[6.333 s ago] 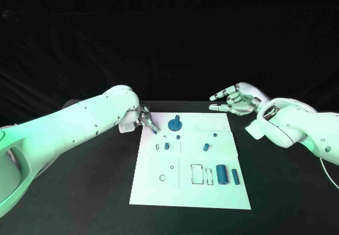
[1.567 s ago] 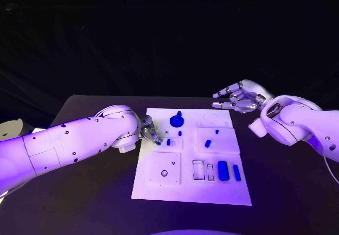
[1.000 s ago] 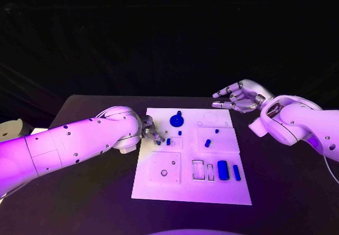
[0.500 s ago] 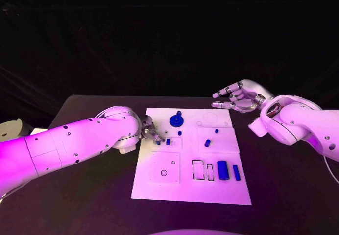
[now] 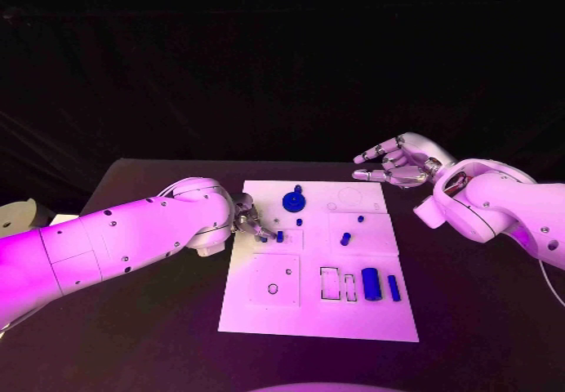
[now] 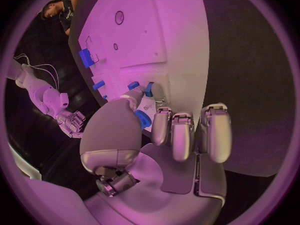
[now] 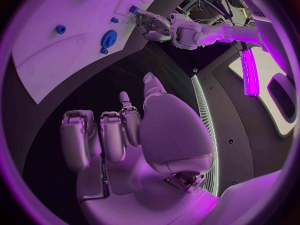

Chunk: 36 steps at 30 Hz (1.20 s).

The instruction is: Assemble the parts on the task board

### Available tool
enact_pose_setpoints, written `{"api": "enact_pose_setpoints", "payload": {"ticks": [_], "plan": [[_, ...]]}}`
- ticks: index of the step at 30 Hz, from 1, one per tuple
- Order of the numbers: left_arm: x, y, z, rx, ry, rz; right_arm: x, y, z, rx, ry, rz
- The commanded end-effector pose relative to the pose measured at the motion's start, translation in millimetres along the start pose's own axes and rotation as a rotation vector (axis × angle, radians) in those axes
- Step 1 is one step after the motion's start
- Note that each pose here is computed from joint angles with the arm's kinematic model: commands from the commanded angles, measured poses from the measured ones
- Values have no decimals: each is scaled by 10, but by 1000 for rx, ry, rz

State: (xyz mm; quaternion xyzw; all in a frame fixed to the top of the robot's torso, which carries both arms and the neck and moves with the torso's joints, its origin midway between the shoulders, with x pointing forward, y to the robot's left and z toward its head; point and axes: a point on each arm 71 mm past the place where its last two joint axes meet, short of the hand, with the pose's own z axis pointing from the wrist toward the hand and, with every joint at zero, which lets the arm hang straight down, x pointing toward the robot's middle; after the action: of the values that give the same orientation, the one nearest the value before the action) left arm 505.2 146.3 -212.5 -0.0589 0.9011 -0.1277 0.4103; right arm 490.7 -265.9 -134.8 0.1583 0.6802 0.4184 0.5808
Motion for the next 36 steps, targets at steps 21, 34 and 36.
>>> {"api": "enact_pose_setpoints", "payload": {"ticks": [21, 34, 36], "plan": [[-11, 98, -51, 28, -22, -186, 22, 0, 2, -12, 17, -7], [-112, 165, -66, 120, -83, -419, 24, -11, 1, -8, 19, -7], [-137, 172, -70, 140, -107, -431, 23, -13, 0, -7, 19, -7]]}}
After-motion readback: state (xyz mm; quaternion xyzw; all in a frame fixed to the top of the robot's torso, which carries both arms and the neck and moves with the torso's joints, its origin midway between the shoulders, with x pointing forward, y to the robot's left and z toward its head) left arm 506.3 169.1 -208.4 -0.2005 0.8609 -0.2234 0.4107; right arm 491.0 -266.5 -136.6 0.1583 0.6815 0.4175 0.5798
